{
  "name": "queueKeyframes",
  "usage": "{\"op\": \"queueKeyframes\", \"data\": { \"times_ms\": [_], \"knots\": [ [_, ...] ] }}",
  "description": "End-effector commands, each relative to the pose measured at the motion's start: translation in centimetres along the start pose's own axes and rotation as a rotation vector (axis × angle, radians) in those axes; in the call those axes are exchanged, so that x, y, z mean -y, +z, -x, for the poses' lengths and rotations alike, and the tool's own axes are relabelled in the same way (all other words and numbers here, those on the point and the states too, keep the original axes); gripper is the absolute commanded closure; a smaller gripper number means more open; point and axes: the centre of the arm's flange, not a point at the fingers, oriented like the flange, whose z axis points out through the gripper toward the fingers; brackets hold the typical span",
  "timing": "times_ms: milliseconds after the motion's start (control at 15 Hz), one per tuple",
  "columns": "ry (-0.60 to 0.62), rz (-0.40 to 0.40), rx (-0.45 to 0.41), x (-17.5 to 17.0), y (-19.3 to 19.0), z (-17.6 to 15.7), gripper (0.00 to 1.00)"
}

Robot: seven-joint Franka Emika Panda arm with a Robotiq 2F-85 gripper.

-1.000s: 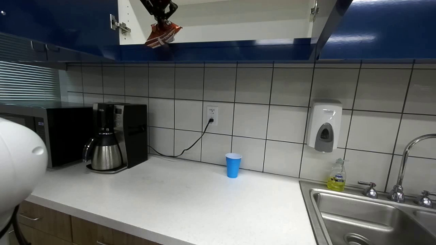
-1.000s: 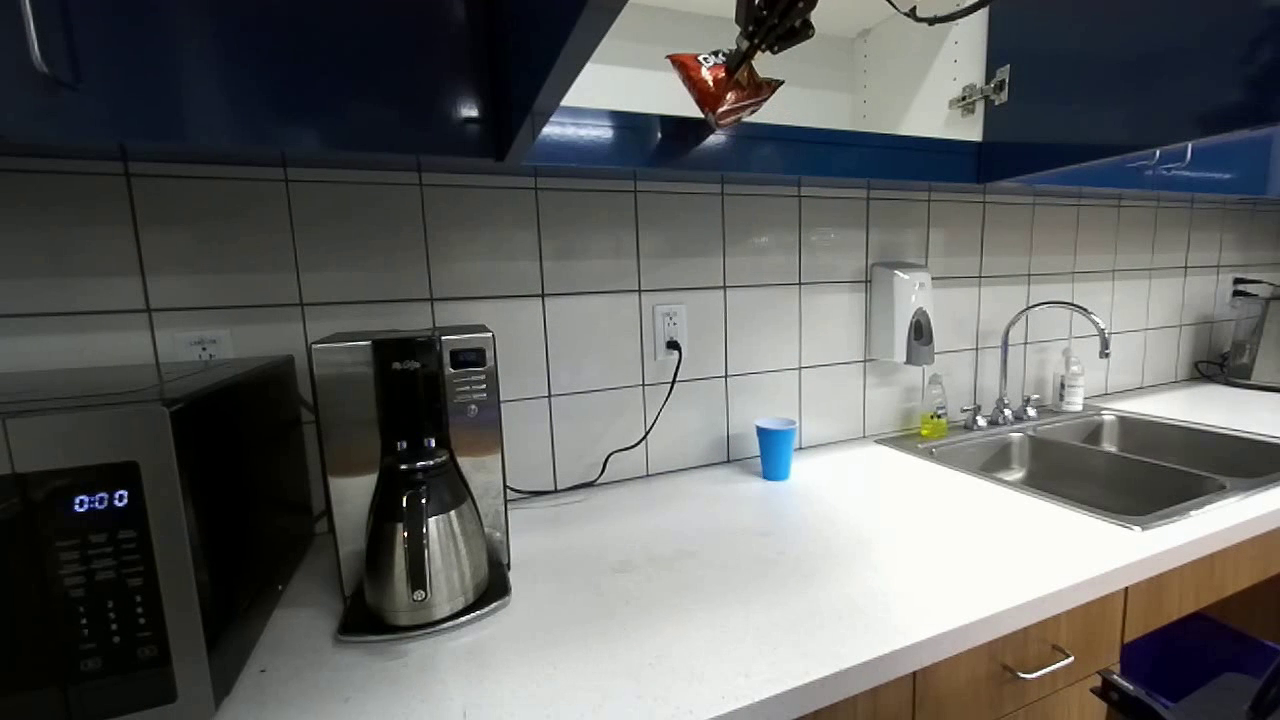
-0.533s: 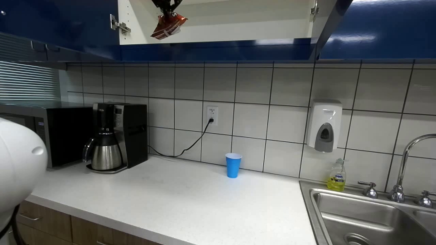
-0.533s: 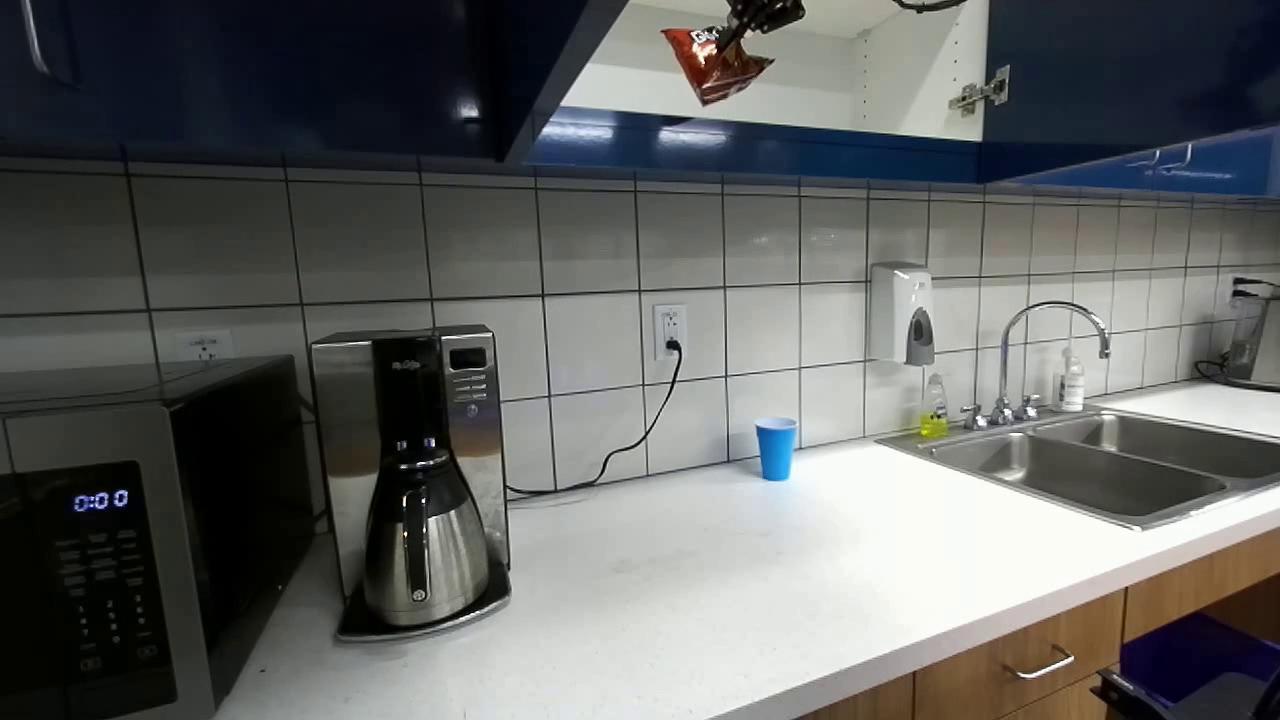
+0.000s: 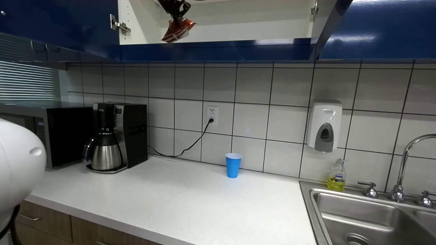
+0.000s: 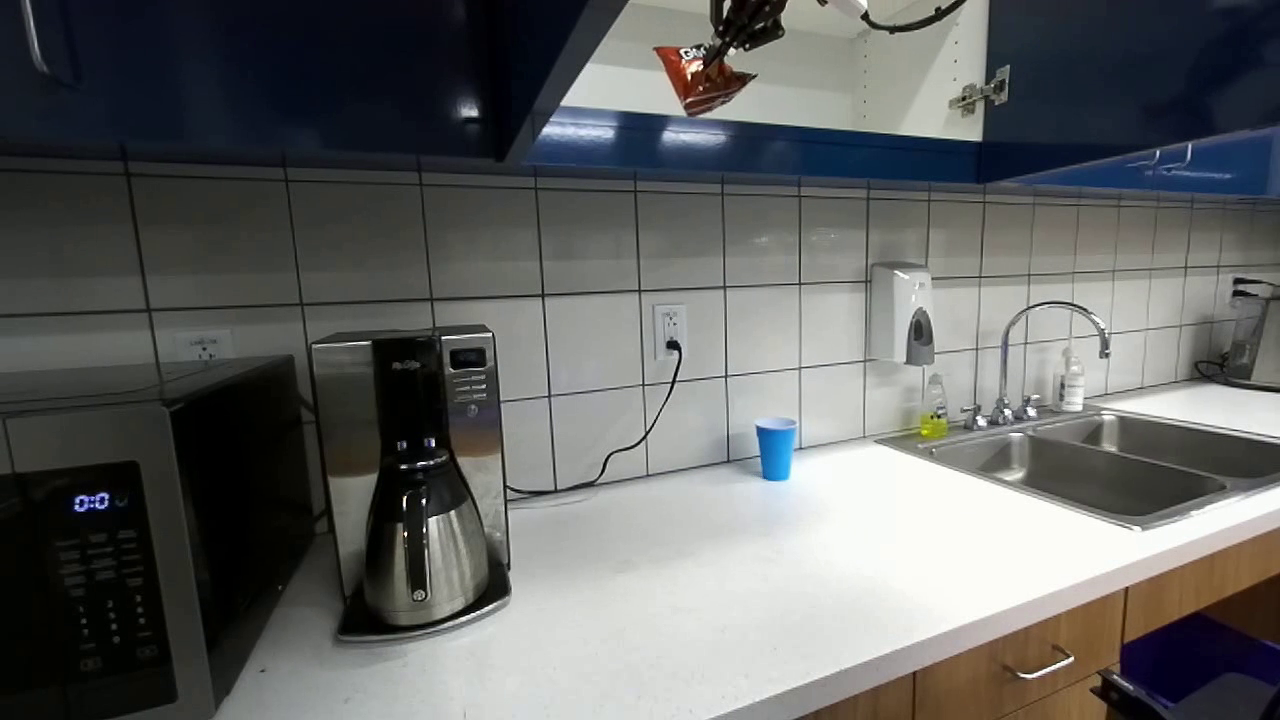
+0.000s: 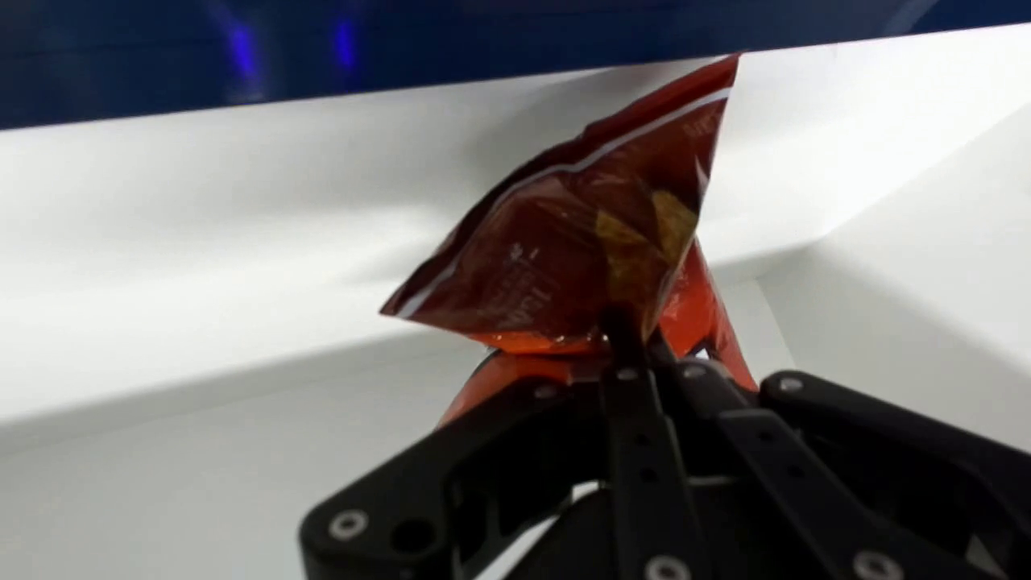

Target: Put the packet in the cabinet

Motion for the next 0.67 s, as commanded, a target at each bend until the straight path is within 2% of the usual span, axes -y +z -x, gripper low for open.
{"op": "queueKeyframes", "data": {
  "times_ms": [0, 533, 600],
  "knots": [
    [0.037, 0.024, -0.023, -0.8, 2.3, -3.0, 1.00],
    [0.064, 0.041, -0.021, -1.5, 5.7, -4.5, 1.00],
    [0.067, 0.043, -0.024, -1.6, 5.8, -4.5, 0.74]
  ]
}}
